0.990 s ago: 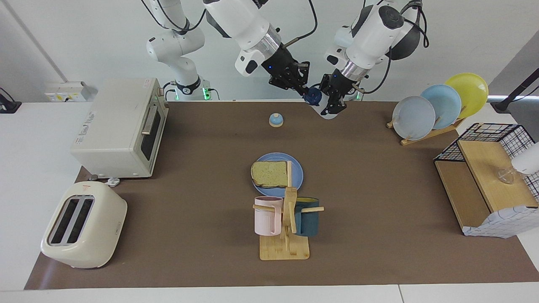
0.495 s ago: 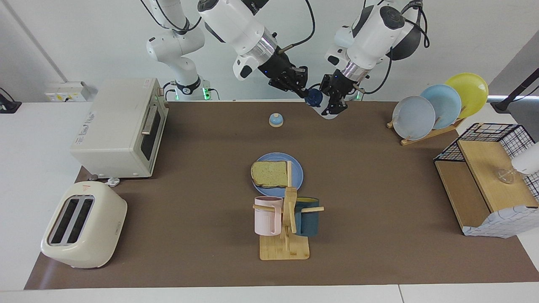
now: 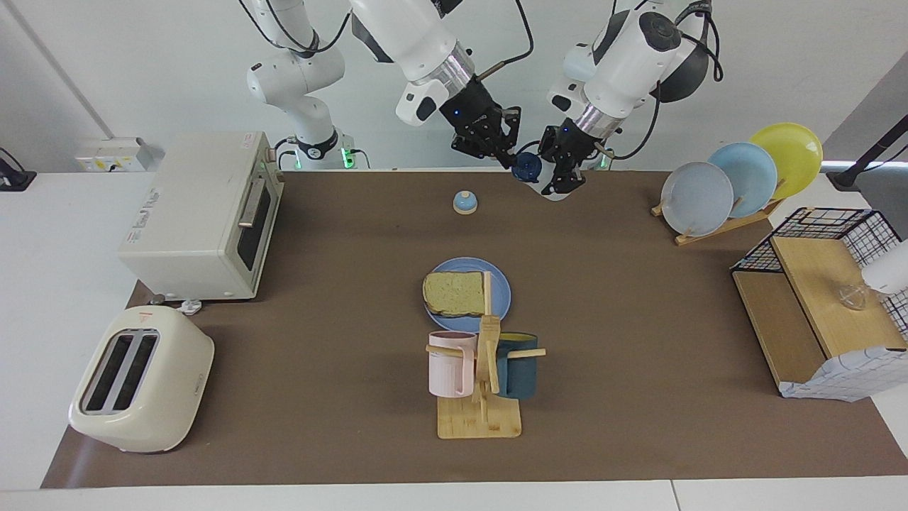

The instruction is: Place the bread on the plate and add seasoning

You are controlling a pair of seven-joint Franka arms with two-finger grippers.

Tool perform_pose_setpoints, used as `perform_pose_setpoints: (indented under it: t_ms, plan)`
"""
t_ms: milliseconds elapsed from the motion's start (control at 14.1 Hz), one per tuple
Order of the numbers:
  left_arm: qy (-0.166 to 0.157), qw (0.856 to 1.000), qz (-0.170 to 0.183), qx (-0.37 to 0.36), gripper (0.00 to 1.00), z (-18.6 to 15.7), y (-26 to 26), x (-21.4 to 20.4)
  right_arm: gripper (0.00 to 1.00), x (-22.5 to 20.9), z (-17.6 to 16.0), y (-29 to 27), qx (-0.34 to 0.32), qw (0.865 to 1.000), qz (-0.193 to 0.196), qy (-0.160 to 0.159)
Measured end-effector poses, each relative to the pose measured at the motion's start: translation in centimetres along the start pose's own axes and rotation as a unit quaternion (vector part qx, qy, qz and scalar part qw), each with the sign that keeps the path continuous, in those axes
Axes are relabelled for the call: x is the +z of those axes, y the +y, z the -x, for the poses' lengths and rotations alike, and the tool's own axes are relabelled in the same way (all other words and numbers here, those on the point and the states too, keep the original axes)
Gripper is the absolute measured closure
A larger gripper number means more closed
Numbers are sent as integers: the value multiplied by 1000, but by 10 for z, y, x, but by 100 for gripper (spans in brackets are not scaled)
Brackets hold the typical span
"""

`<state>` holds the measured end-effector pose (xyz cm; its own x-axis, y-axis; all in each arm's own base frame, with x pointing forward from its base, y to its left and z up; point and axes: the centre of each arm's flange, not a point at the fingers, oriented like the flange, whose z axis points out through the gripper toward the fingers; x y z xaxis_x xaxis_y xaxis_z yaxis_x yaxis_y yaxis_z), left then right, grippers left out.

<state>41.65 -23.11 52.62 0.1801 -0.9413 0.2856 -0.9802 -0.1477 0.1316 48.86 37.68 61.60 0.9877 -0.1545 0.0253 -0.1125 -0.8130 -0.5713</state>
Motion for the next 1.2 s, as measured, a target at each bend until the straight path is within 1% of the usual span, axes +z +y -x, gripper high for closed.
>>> perform_pose_setpoints:
  t_ms: [71, 212, 424, 566, 636, 707, 848, 919, 990, 1060, 1131, 1202]
  plan:
    - [-3, 1000, 4, 2, 53, 0, 2, 1, 90, -1, -4, 4, -30, 999, 11, 7]
    - [-4, 1000, 5, 6, 53, -2, 5, 2, 90, -3, -14, 16, -51, 998, 23, 7]
    - [-3, 1000, 5, 9, 53, -4, 7, 1, 90, -7, -28, 33, -42, 999, 33, 4]
    - [-3, 1000, 5, 10, 53, -5, 8, 1, 90, -8, -31, 39, -37, 999, 37, 1]
    - [-4, 1000, 6, 10, 53, -4, 8, 1, 85, -7, -32, 40, -37, 999, 38, 1]
    - [-5, 1000, 8, 8, 53, -3, 8, 2, 73, -8, -33, 43, -36, 998, 41, 3]
    - [-5, 1000, 9, 7, 53, -1, 7, 2, 53, -8, -36, 52, -34, 998, 51, 3]
    - [-5, 1000, 9, 6, 53, -1, 7, 2, 43, -8, -36, 56, -33, 998, 59, -4]
    - [-5, 1000, 9, 6, 53, -1, 7, 2, 31, -10, -38, 61, -29, 997, 67, -11]
    - [-5, 1000, 9, 5, 53, 0, 7, 2, 21, -13, -42, 69, -26, 997, 74, -14]
    - [-5, 1000, 8, 4, 53, 0, 6, 2, 8, -18, -47, 78, -27, 996, 82, -14]
    - [-4, 1000, 7, 1, 53, 2, 4, 1, 1, -23, -53, 88, -35, 995, 98, -12]
